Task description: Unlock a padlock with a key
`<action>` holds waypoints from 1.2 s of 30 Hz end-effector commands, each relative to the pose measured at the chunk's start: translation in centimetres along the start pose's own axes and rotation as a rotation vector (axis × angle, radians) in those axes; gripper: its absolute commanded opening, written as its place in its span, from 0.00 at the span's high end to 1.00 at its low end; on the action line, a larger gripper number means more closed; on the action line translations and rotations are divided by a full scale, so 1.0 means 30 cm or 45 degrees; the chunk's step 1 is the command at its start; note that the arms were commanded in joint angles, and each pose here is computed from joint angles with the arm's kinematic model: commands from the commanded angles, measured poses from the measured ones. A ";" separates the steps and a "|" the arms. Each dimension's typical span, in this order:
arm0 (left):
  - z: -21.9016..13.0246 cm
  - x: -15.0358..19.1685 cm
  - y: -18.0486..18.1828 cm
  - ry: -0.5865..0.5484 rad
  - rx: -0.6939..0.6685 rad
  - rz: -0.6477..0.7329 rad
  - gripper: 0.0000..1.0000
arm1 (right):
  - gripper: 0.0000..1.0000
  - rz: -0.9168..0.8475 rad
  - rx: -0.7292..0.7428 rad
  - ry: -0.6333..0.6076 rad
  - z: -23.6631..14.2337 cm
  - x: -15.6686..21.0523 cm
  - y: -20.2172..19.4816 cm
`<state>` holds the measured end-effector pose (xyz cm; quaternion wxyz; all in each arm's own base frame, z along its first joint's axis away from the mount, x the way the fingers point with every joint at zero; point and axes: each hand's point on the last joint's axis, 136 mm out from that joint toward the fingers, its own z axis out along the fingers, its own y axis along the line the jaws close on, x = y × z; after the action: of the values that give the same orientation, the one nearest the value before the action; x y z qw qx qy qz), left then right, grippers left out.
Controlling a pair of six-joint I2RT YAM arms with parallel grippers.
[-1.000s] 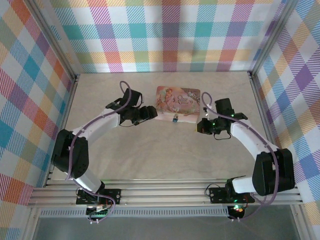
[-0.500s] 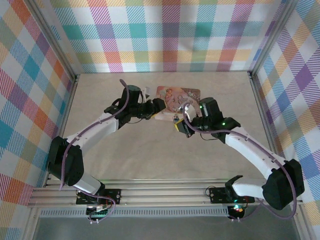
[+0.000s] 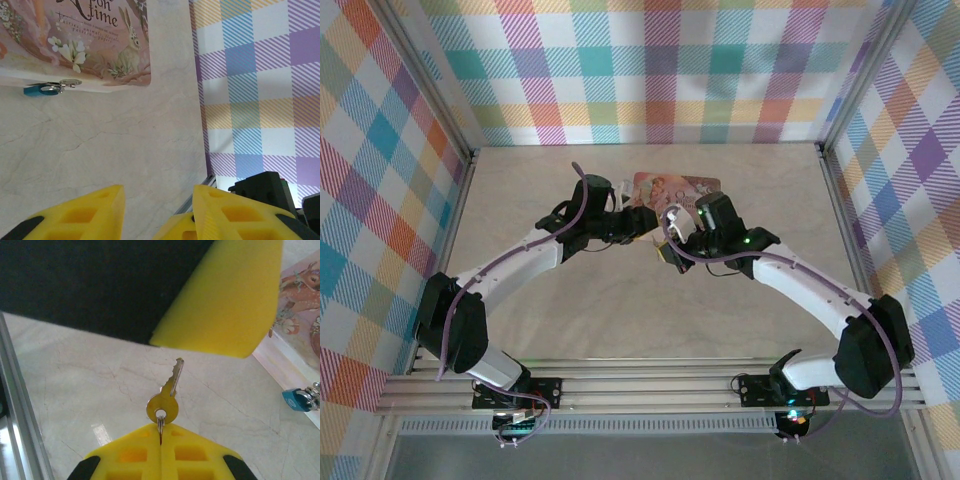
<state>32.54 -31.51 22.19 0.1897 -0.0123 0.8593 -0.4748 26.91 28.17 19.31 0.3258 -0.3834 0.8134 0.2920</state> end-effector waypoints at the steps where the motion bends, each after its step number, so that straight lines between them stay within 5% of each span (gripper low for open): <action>1: 0.008 0.016 -0.015 0.035 0.010 0.023 0.61 | 1.00 -0.054 0.015 -0.052 -0.016 -0.056 0.004; 15: 0.044 0.048 -0.033 0.117 0.053 0.064 0.71 | 1.00 -0.046 0.067 -0.068 -0.030 -0.050 -0.013; 22: 0.027 0.041 -0.073 0.117 0.082 0.216 1.00 | 1.00 -0.009 0.077 -0.090 -0.046 -0.059 -0.011; 27: -0.021 0.014 -0.110 0.066 0.056 0.444 1.00 | 0.72 -0.025 0.038 -0.239 -0.124 -0.091 0.041; 36: -0.114 0.002 -0.277 0.080 0.232 0.804 1.00 | 0.66 0.195 -0.268 -0.426 -0.326 -0.139 0.103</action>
<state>31.41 -33.07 26.68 0.2731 0.2119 0.8209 -0.4545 25.02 24.00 27.20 0.4173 -0.3041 0.7687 0.3774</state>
